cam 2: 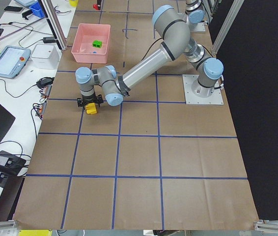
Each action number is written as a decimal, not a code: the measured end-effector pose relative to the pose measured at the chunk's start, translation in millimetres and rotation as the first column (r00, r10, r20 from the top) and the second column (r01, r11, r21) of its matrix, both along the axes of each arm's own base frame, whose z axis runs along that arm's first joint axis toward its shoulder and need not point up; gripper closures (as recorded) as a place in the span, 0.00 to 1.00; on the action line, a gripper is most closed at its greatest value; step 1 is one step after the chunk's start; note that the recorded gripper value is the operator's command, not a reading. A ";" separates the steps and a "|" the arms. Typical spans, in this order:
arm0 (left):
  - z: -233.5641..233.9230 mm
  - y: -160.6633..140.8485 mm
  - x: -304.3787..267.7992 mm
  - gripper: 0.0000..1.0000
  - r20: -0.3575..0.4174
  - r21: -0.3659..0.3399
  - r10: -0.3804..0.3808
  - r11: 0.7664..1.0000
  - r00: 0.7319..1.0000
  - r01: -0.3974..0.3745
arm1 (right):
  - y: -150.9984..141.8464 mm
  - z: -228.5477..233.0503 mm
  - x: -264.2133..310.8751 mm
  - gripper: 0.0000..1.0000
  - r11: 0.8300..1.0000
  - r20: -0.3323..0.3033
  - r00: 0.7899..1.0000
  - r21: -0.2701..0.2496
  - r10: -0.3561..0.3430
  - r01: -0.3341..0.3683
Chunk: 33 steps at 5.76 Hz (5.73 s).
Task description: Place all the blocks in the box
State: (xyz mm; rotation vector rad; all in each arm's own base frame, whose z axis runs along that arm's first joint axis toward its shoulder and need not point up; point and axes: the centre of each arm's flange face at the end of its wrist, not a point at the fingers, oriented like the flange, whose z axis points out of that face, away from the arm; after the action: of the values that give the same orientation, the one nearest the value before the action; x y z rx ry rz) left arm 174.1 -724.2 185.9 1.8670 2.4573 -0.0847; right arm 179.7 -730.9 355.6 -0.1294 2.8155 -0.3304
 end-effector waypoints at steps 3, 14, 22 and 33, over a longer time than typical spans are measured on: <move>-5.4 -1.3 -0.6 0.54 -0.001 -0.002 0.000 1.000 1.000 0.000 | -17.1 -70.9 130.1 0.00 0.995 0.135 0.989 -0.071 -0.065 0.075; 227.1 -27.8 -192.0 0.94 -0.129 0.033 0.817 0.570 0.562 -0.821 | 224.5 150.0 -15.6 0.00 0.946 -0.275 0.961 0.312 0.005 0.084; 123.1 -34.7 -457.0 0.02 -0.047 0.132 0.972 0.233 0.229 -0.963 | 275.1 148.3 -31.2 0.00 0.951 -0.377 0.924 0.257 -0.064 0.171; 309.9 206.2 -301.9 0.01 0.010 0.109 0.923 0.381 0.384 -0.918 | 270.4 143.2 -30.7 0.00 0.950 -0.376 0.925 0.262 -0.060 0.168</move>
State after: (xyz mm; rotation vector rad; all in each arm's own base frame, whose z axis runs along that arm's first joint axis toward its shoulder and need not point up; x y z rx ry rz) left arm -127.7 -518.0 495.8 0.1949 3.1596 0.0467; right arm 149.0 -460.5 498.8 0.0471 3.2095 0.0997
